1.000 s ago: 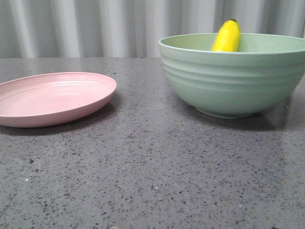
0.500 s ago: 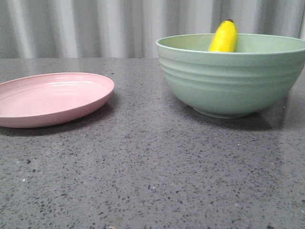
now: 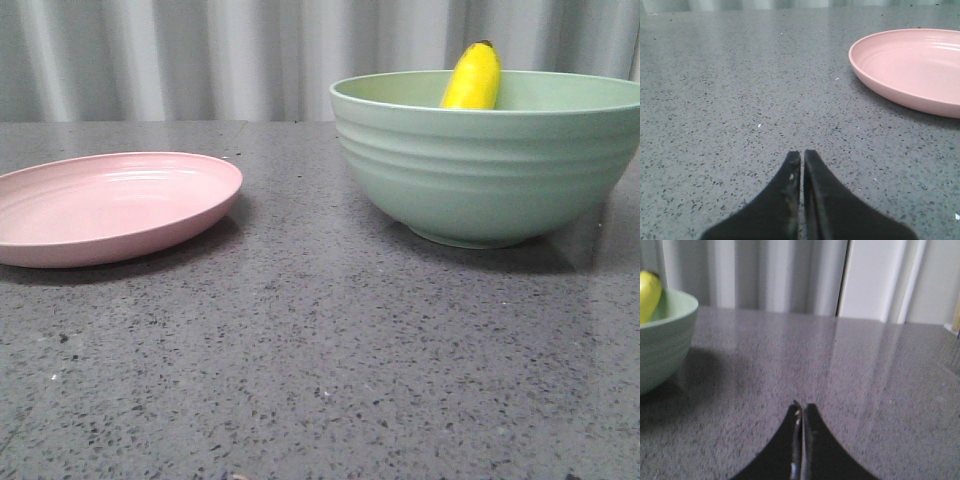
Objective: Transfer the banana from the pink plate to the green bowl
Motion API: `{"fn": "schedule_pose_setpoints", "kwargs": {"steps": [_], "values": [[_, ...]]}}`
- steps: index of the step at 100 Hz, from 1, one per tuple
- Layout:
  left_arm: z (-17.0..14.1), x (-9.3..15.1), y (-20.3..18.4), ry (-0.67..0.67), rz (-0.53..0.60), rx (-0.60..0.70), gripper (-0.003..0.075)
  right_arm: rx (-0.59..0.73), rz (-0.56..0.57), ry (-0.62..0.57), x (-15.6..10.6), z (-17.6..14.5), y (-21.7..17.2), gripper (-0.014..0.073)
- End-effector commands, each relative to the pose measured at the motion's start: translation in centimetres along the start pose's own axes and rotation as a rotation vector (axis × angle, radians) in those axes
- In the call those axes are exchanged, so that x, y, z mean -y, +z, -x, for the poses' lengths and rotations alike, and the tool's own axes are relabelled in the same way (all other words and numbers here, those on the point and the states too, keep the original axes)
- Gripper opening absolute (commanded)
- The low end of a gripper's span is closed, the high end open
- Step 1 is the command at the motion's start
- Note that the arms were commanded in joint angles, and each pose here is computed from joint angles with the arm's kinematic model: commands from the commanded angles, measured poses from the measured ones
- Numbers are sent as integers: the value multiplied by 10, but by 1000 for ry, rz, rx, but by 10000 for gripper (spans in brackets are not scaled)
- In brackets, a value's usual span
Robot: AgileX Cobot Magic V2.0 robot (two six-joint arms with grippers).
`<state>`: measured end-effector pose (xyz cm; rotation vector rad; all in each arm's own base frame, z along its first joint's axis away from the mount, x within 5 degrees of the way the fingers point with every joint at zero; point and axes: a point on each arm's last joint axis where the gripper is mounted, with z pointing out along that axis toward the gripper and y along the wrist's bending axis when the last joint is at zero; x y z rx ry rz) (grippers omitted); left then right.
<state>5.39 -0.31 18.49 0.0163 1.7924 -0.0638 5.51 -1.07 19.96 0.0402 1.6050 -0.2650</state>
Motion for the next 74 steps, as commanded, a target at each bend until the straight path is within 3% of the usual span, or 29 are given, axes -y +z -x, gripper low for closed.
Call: {"fn": "schedule_pose_setpoints", "kwargs": {"steps": [1, 15, 74], "values": [[5, 0, -2, -6, -3, 93, -20, -29, 9, -24, -2, -8, -1, -64], [5, 0, -2, -6, -3, 93, -20, -197, 43, -63, -4, -24, -3, -64], [5, 0, -2, -6, -3, 93, -20, -184, 37, -78, -4, -22, -2, -64]]}}
